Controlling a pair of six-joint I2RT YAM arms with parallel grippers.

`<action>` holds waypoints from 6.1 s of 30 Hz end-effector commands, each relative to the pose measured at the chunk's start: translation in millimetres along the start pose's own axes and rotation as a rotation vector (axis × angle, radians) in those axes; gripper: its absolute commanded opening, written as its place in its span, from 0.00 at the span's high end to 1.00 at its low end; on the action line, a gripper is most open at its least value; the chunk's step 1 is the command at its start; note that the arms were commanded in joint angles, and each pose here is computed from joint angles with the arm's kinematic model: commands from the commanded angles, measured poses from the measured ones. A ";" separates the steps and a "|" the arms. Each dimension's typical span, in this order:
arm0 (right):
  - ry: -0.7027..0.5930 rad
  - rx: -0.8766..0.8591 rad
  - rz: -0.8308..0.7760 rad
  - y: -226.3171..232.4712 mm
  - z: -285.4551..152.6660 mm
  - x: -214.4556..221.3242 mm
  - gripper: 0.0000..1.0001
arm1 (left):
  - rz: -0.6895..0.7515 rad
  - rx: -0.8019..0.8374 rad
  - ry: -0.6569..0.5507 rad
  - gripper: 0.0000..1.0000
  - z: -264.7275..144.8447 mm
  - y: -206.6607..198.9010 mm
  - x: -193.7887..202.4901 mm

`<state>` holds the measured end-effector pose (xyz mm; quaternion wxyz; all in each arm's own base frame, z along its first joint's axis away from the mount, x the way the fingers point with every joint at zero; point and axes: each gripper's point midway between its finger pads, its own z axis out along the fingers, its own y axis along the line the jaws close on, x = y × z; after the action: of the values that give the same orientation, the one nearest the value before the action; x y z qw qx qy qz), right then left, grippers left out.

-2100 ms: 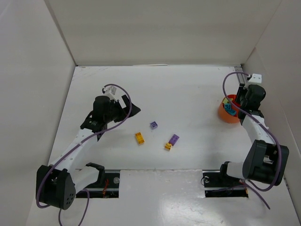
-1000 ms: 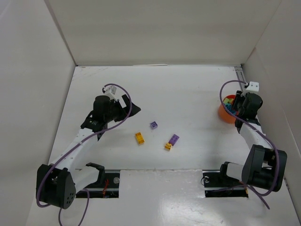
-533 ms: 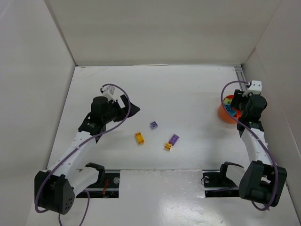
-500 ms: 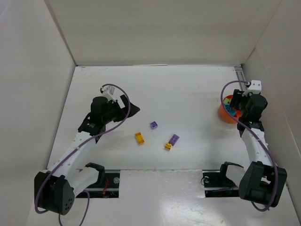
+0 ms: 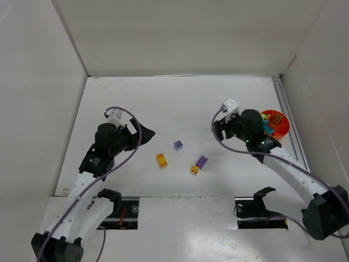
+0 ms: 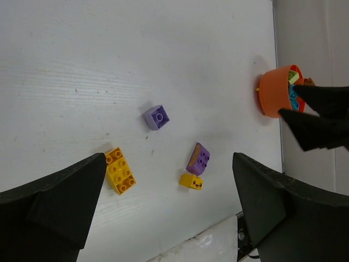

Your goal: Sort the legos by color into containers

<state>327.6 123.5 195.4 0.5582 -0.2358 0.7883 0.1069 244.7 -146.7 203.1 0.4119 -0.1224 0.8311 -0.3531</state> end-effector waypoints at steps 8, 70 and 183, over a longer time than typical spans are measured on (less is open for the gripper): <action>0.191 -0.363 -0.058 210.7 60.3 16.7 0.24 | -0.096 -0.149 -0.038 0.00 -31.3 40.1 24.5; 0.228 0.821 0.386 -173.1 -133.8 43.9 0.91 | 0.013 0.105 -0.051 0.00 19.3 6.2 9.9; 0.480 0.332 0.860 198.5 6.7 148.8 0.31 | 0.027 0.291 0.110 0.00 -9.5 -10.9 66.9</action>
<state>192.3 248.5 31.3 0.2912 0.1665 0.9352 0.1135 196.8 -180.0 169.8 0.3770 -0.0442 0.8032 -0.4592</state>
